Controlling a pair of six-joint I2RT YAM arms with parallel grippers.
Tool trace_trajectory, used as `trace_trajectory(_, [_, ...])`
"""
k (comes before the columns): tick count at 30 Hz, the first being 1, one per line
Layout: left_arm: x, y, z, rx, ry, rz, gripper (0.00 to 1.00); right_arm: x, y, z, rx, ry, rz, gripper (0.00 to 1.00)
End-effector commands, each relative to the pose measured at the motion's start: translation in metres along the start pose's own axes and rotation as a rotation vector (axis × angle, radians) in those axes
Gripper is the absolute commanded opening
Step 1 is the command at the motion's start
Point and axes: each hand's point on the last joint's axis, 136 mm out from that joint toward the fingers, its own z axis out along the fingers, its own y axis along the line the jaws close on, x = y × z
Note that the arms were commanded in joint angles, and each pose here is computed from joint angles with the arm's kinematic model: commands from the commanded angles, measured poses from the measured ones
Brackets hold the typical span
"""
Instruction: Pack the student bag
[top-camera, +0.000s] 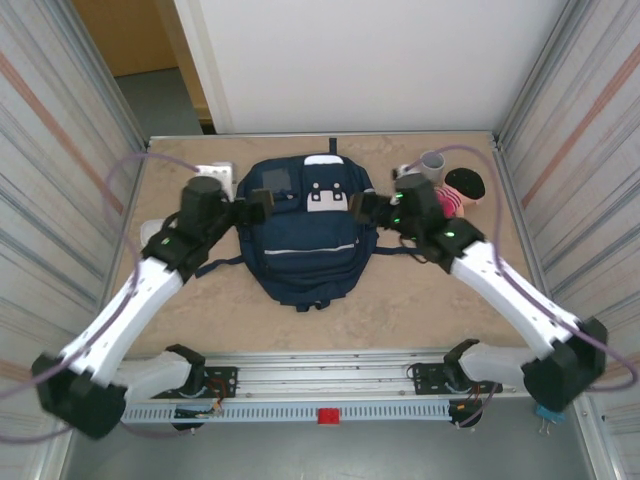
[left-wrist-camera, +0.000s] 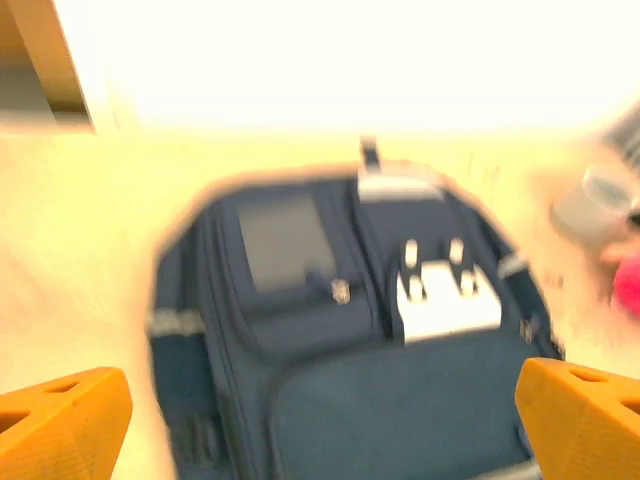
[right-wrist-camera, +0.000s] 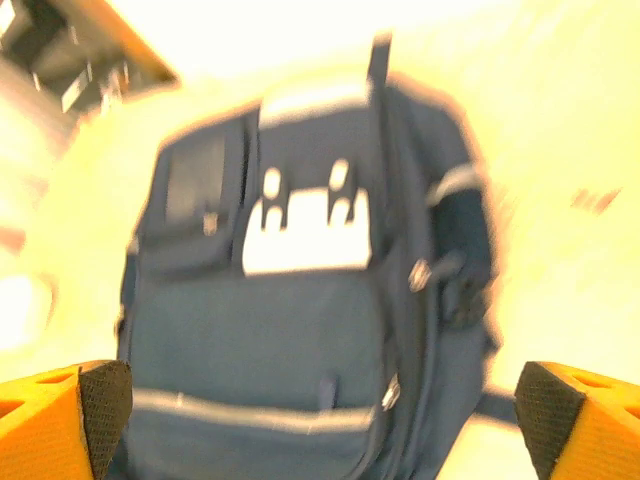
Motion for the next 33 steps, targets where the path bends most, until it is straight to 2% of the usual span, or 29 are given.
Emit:
trace_trajectory(1, [-0.013, 0.03, -0.028, -0.143, -0.165, 0.214, 0.99, -0.023, -0.044, -0.019, 0.132, -0.11, -0.149, 0.99])
trace_trajectory(4, [0.006, 0.051, -0.041, -0.23, -0.253, 0.332, 0.99, -0.034, -0.071, -0.03, 0.173, -0.208, -0.248, 0.99])
trace_trajectory(8, [0.059, 0.074, -0.037, -0.306, -0.265, 0.427, 0.99, -0.01, -0.12, -0.015, 0.242, -0.215, -0.326, 0.99])
trace_trajectory(12, [0.111, 0.087, -0.023, -0.298, -0.263, 0.417, 0.99, 0.034, -0.159, 0.009, 0.211, -0.202, -0.311, 0.99])
trace_trajectory(16, [0.147, 0.115, -0.006, -0.288, -0.234, 0.296, 0.99, 0.064, -0.184, 0.025, 0.207, -0.214, -0.314, 0.99])
trace_trajectory(20, [0.157, 0.142, 0.013, -0.267, -0.214, 0.176, 0.99, 0.082, -0.205, 0.047, 0.223, -0.197, -0.294, 0.99])
trace_trajectory(24, [0.149, 0.136, 0.059, -0.184, -0.199, 0.221, 0.99, 0.069, -0.204, 0.068, 0.205, -0.249, -0.361, 0.99])
trace_trajectory(25, [0.16, 0.138, 0.076, -0.173, -0.141, 0.226, 0.99, 0.071, -0.21, 0.077, 0.202, -0.238, -0.35, 0.99])
trace_trajectory(26, [0.169, 0.145, 0.091, -0.195, -0.116, 0.236, 0.99, 0.072, -0.22, 0.082, 0.212, -0.241, -0.314, 0.99])
trace_trajectory(27, [0.163, 0.155, 0.101, -0.236, -0.108, 0.216, 0.99, 0.077, -0.234, 0.085, 0.212, -0.229, -0.252, 0.99])
trace_trajectory(28, [0.172, 0.162, 0.102, -0.232, 0.03, 0.133, 0.99, 0.068, -0.241, 0.09, 0.216, -0.265, -0.218, 0.99])
trace_trajectory(29, [0.168, 0.176, 0.103, -0.267, 0.022, 0.08, 0.99, 0.07, -0.25, 0.092, 0.238, -0.185, -0.173, 0.99])
trace_trajectory(30, [0.168, 0.171, 0.106, -0.238, -0.008, 0.104, 0.99, 0.069, -0.257, 0.093, 0.315, -0.164, -0.176, 0.99])
trace_trajectory(31, [0.169, 0.169, 0.104, -0.24, -0.005, 0.112, 0.99, 0.067, -0.252, 0.094, 0.335, -0.199, -0.21, 0.99])
trace_trajectory(33, [0.17, 0.169, 0.104, -0.258, 0.01, 0.117, 0.99, 0.069, -0.254, 0.094, 0.331, -0.178, -0.194, 0.99])
